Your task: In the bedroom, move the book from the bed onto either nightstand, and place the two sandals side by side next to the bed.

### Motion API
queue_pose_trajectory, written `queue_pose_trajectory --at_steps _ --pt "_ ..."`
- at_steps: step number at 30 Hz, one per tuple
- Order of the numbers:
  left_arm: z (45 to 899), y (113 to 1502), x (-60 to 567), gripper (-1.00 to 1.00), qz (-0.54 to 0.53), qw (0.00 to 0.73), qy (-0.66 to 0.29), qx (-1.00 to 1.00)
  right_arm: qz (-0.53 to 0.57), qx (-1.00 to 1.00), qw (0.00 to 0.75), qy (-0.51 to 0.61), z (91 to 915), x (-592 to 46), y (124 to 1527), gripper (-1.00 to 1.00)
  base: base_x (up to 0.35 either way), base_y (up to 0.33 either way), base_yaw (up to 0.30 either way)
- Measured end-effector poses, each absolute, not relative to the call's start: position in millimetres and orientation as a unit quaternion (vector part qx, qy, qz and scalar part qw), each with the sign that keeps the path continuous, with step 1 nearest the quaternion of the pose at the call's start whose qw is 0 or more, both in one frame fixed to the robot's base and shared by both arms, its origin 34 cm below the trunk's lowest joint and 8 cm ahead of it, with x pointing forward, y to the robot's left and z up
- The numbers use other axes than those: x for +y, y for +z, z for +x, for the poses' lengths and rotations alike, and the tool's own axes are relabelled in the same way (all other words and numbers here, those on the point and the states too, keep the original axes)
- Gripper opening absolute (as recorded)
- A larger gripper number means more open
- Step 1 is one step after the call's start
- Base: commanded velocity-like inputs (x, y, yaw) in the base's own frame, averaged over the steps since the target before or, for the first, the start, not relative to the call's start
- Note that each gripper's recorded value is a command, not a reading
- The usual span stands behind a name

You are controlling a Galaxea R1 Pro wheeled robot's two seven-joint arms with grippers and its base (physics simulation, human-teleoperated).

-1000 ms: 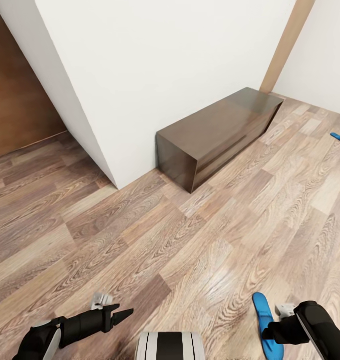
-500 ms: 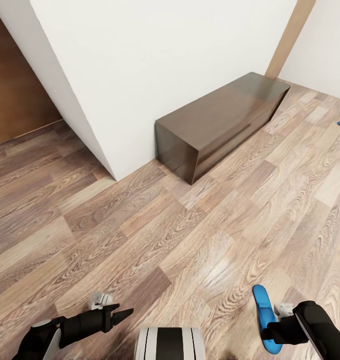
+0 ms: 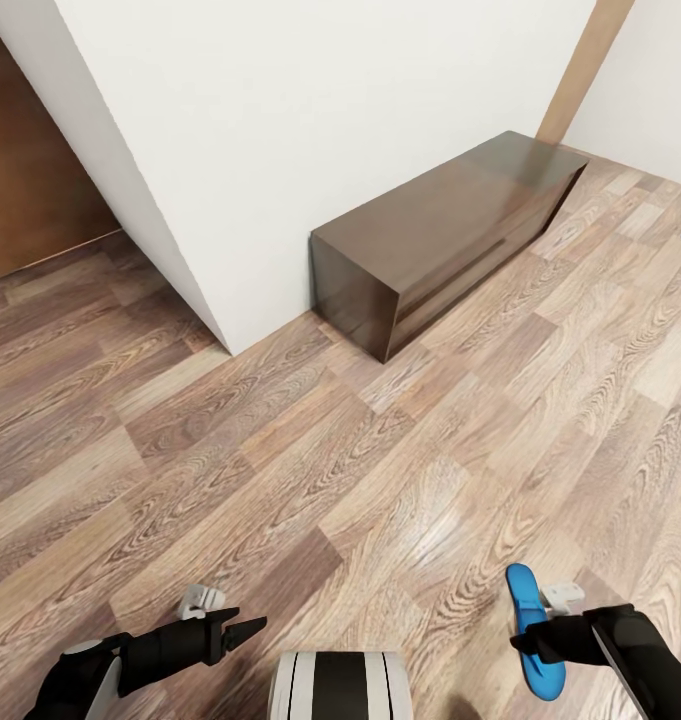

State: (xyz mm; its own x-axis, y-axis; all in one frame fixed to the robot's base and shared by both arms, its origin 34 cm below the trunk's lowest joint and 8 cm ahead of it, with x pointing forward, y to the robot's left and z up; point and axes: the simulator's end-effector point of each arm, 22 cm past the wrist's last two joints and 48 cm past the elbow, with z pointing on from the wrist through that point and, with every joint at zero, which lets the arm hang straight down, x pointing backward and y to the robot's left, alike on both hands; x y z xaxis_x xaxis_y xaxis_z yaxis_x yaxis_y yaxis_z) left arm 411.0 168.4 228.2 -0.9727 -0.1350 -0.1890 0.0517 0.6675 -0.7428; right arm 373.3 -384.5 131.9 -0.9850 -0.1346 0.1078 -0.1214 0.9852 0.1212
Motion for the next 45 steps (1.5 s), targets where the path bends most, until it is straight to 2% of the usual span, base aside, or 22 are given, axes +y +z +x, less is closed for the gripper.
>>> queue_pose_trajectory --at_steps 25,45 --pt "411.1 228.1 168.0 1.00 -0.023 0.115 -0.407 0.906 0.065 -0.995 0.045 -0.056 379.5 -386.9 132.6 1.00 0.000 0.000 0.000" --pt "410.6 227.9 166.1 1.00 -0.023 0.114 -0.408 0.905 0.007 -0.999 0.020 -0.039 392.3 -419.5 141.5 1.00 0.000 0.000 0.000"
